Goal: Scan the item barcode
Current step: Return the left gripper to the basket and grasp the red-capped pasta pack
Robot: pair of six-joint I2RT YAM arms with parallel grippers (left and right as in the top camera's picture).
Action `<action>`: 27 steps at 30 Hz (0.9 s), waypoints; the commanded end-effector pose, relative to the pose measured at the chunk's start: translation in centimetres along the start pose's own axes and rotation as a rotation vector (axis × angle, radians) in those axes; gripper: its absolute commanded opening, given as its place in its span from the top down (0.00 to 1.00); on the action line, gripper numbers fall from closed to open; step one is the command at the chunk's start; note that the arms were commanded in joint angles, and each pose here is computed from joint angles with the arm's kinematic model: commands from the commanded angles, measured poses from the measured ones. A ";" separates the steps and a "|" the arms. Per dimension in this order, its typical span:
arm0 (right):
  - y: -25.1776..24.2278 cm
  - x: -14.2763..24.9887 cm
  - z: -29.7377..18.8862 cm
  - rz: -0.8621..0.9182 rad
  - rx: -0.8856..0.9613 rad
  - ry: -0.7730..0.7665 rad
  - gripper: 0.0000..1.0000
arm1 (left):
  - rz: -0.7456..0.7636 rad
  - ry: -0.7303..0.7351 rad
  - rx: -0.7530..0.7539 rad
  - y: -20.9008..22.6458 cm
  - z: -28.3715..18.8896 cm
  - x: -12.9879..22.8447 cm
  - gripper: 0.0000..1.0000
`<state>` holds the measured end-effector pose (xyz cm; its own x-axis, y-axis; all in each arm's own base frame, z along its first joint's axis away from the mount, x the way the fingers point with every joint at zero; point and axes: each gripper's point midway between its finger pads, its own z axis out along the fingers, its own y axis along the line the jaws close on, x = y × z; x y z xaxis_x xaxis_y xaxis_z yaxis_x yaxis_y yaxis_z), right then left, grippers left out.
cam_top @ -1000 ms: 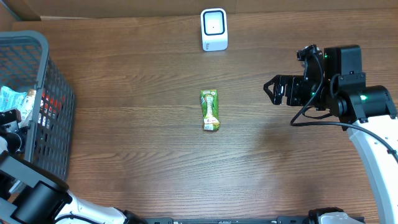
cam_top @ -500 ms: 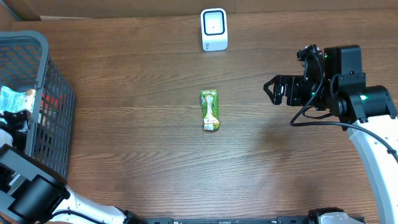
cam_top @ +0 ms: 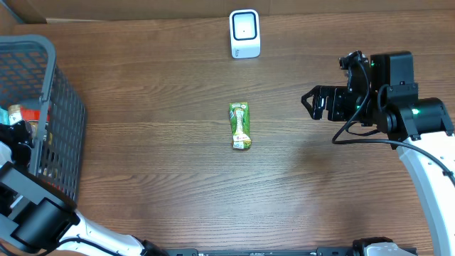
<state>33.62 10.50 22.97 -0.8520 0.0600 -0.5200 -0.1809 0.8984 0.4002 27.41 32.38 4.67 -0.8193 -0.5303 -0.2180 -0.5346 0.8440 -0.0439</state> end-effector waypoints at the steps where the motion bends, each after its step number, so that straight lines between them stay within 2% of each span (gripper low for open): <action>1: 0.7 -0.8 -0.5 -0.017 -0.014 -0.026 0.00 | -0.185 -0.056 0.016 0.4 -2.6 -3.1 0.96; 6: 0.7 -0.8 -0.5 -0.017 -0.014 -0.026 0.00 | -0.246 -0.148 0.096 -0.9 -8.3 -6.8 0.96; 14: 0.7 -0.8 -0.5 -0.017 -0.014 -0.025 0.00 | -0.187 -0.310 0.183 -4.4 -17.1 -11.0 0.96; 18: 0.7 -0.8 -0.5 -0.017 -0.014 -0.024 0.00 | -0.137 -0.358 0.188 -6.5 -20.2 -11.8 0.96; 27: 0.7 -0.7 -0.5 -0.015 -0.013 -0.021 0.00 | -0.060 -0.403 0.200 -10.1 -23.4 -11.8 0.96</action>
<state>33.59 10.49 22.95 -0.8529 0.0603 -0.5187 -0.1798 0.8986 0.4002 35.69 31.15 24.00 -0.6540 -0.6285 -0.4210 -0.6001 0.7699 -0.2171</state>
